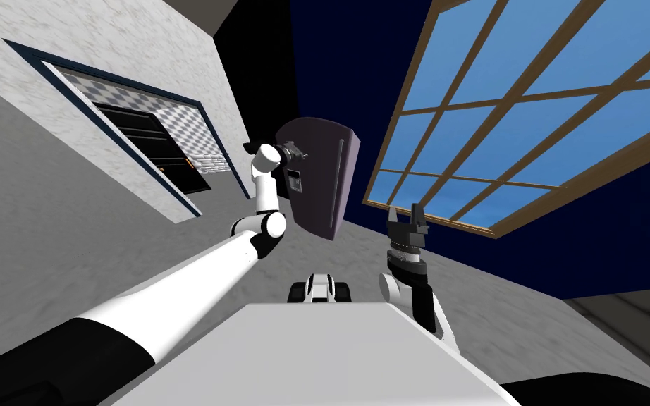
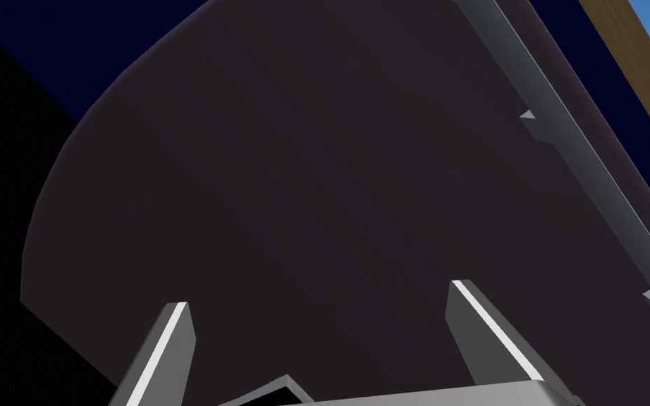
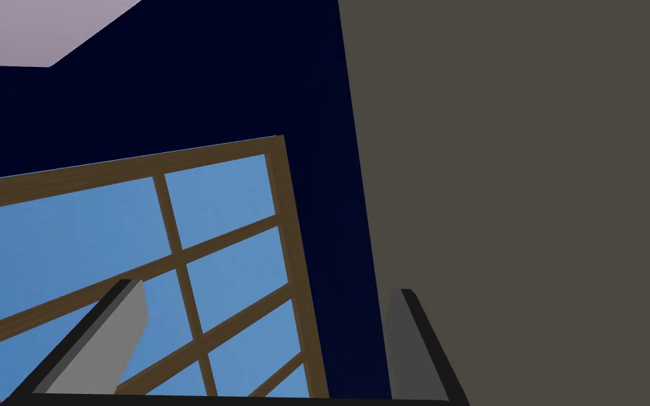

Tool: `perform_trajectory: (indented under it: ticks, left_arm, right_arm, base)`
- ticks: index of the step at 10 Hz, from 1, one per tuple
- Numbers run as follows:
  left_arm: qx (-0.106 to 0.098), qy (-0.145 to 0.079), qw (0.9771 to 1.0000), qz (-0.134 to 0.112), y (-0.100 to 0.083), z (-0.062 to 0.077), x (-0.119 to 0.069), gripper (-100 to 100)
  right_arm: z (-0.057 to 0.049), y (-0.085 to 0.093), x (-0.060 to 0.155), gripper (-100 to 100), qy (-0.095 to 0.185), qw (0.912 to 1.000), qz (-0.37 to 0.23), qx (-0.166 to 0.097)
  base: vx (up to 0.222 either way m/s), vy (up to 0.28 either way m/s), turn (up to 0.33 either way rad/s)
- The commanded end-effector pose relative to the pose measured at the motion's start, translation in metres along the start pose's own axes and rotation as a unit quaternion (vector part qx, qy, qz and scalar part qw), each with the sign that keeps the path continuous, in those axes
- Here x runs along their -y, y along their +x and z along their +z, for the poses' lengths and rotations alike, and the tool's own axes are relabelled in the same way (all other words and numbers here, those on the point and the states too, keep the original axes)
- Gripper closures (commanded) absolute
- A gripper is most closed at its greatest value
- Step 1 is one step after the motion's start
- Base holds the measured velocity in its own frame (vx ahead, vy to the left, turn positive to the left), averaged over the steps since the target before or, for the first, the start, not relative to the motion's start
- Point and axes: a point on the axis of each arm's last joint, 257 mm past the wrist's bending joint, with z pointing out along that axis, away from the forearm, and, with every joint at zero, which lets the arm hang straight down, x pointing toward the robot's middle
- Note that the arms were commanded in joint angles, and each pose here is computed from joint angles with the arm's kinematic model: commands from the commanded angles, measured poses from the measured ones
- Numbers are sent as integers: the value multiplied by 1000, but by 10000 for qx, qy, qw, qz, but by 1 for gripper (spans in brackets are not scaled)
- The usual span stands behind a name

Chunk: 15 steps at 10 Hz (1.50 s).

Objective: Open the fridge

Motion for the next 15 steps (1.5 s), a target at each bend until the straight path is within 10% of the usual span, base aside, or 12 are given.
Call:
perform_trajectory:
  ticks: [1, 11, 13, 14, 15]
  left_arm:
    - [126, -108, 9998, -66, -16, 4, -18, -100]
    - [715, -565, 9953, -314, -90, 16, -95, -100]
    - [728, -467, 9959, -269, -94, 13, -81, -100]
    - [735, -434, 9959, -309, -93, 12, -73, 100]
    - [777, -519, 9952, -306, -98, 12, -84, 100]
  right_arm:
    - [0, 0, 0, 0, 0, 10000, 0, 0]
    - [0, 0, 0, 0, 0, 10000, 0, 0]
    - [0, 0, 0, 0, 0, 10000, 0, -1]
    - [0, 0, 0, 0, 0, 10000, -1, -1]
    - [0, 0, 0, 0, 0, 10000, -1, -1]
  base:
    - [122, -162, -61]
    - [141, -152, -57]
    - [6, -17, 39]
    - [78, 1, 17]
    - [21, -2, 16]
